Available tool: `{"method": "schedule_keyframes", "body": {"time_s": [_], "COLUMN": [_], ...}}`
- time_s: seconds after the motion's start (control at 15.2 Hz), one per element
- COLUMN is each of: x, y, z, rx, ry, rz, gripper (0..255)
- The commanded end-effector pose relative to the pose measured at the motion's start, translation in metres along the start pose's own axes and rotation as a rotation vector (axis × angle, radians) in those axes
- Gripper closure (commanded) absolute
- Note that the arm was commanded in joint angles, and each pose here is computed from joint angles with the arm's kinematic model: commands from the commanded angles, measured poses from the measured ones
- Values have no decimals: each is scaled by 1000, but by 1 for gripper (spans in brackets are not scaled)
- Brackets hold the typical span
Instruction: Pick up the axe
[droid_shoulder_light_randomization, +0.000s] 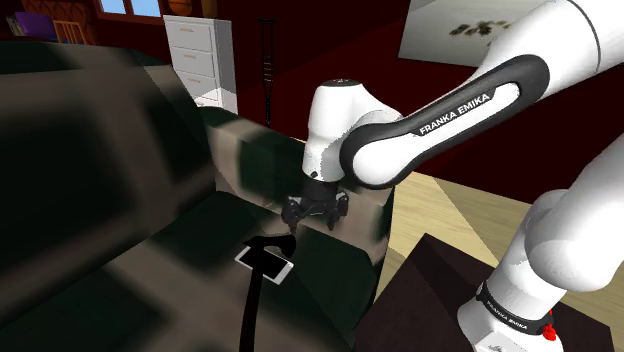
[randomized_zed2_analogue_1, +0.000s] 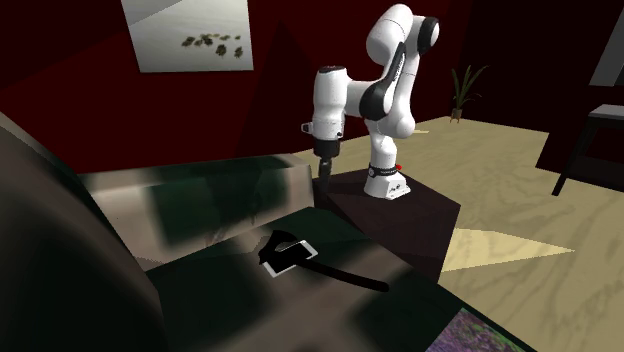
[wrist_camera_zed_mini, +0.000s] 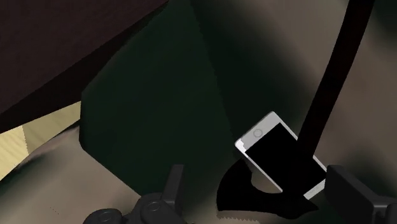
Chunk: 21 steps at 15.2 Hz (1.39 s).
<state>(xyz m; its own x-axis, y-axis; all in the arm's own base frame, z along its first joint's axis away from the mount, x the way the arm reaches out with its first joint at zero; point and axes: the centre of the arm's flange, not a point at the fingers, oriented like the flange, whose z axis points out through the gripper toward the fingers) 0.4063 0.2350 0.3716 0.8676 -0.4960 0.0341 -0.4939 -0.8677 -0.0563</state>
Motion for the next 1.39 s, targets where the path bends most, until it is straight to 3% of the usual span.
{"method": "schedule_keyframes", "body": {"time_s": [0.0,0.86,1.32], "x": [-5,2,1], "y": [-18,-137,-136], "z": [19,147,178], "rx": [-2,-31,-31], "ry": [-3,-18,-18], "rz": [36,248,249], "gripper": [0,0,0]}}
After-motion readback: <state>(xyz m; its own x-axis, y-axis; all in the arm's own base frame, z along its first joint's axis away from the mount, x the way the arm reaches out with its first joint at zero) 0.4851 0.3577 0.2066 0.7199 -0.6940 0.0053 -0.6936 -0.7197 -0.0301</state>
